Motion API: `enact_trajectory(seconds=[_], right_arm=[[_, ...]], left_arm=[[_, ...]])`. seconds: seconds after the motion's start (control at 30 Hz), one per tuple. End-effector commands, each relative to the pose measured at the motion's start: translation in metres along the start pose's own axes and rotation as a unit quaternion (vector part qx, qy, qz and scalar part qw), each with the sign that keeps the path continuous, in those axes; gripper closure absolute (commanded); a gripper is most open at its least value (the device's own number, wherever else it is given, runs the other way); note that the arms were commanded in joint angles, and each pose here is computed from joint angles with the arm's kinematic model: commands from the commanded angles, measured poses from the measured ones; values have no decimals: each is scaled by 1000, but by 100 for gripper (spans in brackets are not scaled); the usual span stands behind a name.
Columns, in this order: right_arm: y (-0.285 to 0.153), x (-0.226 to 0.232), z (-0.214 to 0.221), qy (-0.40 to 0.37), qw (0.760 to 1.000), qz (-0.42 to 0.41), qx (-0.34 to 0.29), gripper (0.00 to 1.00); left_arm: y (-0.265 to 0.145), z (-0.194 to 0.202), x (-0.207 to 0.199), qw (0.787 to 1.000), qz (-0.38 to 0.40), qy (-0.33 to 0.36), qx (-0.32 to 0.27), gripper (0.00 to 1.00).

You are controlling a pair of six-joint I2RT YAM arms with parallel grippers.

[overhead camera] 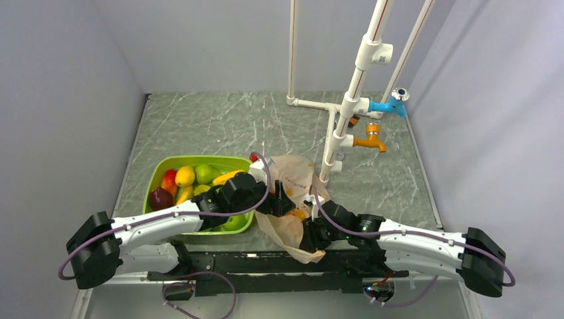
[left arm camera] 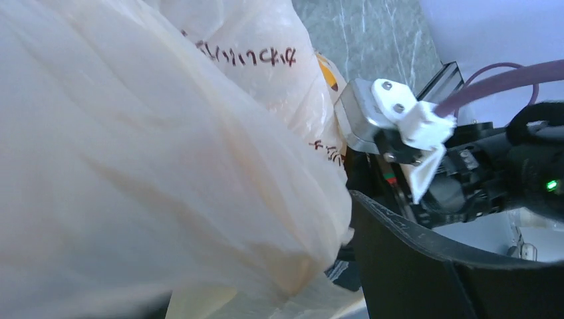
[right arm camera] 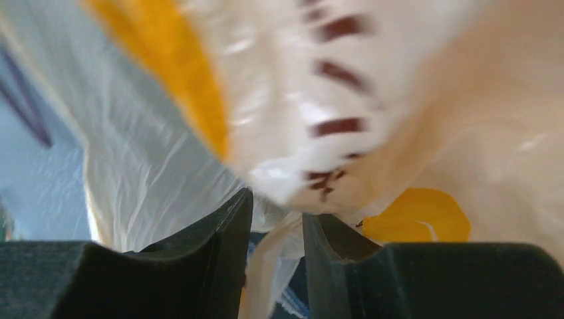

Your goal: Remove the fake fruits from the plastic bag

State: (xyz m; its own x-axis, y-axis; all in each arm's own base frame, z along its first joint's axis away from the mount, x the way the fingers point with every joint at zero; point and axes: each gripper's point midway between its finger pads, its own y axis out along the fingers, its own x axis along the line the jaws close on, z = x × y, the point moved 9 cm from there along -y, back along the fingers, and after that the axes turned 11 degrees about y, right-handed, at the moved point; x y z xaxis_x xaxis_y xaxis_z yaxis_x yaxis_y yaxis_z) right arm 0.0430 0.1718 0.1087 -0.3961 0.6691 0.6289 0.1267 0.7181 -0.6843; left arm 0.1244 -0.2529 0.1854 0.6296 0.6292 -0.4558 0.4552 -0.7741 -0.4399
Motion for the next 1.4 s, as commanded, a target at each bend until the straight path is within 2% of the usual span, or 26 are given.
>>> enact_trajectory(seconds=[0.0, 0.1, 0.2, 0.27, 0.33, 0.4, 0.47, 0.53, 0.7, 0.8, 0.9, 1.0, 1.1, 1.17, 1.3, 1.37], right_arm=[[6, -19, -12, 100, 980, 148, -85, 64], [4, -40, -11, 171, 940, 266, -128, 68], [2, -49, -10, 203, 915, 316, -149, 72], [3, -47, -10, 195, 922, 298, -149, 72], [5, -37, -14, 164, 945, 248, -138, 70], [3, -21, -19, 119, 968, 181, -130, 66], [-6, -8, -26, 89, 976, 133, -150, 62], [-19, 3, -32, 64, 979, 88, -173, 55], [-54, 29, -44, 13, 974, -2, -227, 25], [-69, 40, -54, -22, 970, -11, -242, 17], [-73, 52, -63, -70, 970, -16, -233, 17], [-62, 65, -67, -116, 972, -52, -195, 23], [-52, 68, -76, -107, 972, -39, -204, 32], [-55, 65, -87, -84, 967, 16, -240, 39], [-68, 59, -102, -56, 949, 101, -294, 37], [-68, 55, -103, -46, 947, 131, -291, 27]], left_arm=[[7, -29, 1, 999, 19, 6, -36, 11], [20, -40, 20, 999, -10, -8, -43, 15], [35, -54, 44, 998, -46, -16, -45, 17], [47, -70, 60, 997, -64, -13, -39, 17], [58, -80, 73, 997, -75, -12, -15, 17], [61, -89, 70, 999, -48, -2, -2, 17], [56, -93, 57, 1000, -1, 11, -14, 16], [44, -91, 45, 999, 42, 16, -24, 15], [3, -70, 21, 990, 129, 28, -40, 6], [-19, -52, 15, 988, 148, 30, -40, 5], [-37, -37, 12, 986, 155, 21, -50, 3], [-49, -34, 5, 983, 173, 17, -65, 7], [-54, -31, -2, 984, 169, 23, -54, 12], [-55, -27, -10, 984, 168, 33, -46, 16], [-42, -14, -21, 988, 146, 39, -14, 32], [-33, -10, -26, 989, 144, 40, -4, 34]])
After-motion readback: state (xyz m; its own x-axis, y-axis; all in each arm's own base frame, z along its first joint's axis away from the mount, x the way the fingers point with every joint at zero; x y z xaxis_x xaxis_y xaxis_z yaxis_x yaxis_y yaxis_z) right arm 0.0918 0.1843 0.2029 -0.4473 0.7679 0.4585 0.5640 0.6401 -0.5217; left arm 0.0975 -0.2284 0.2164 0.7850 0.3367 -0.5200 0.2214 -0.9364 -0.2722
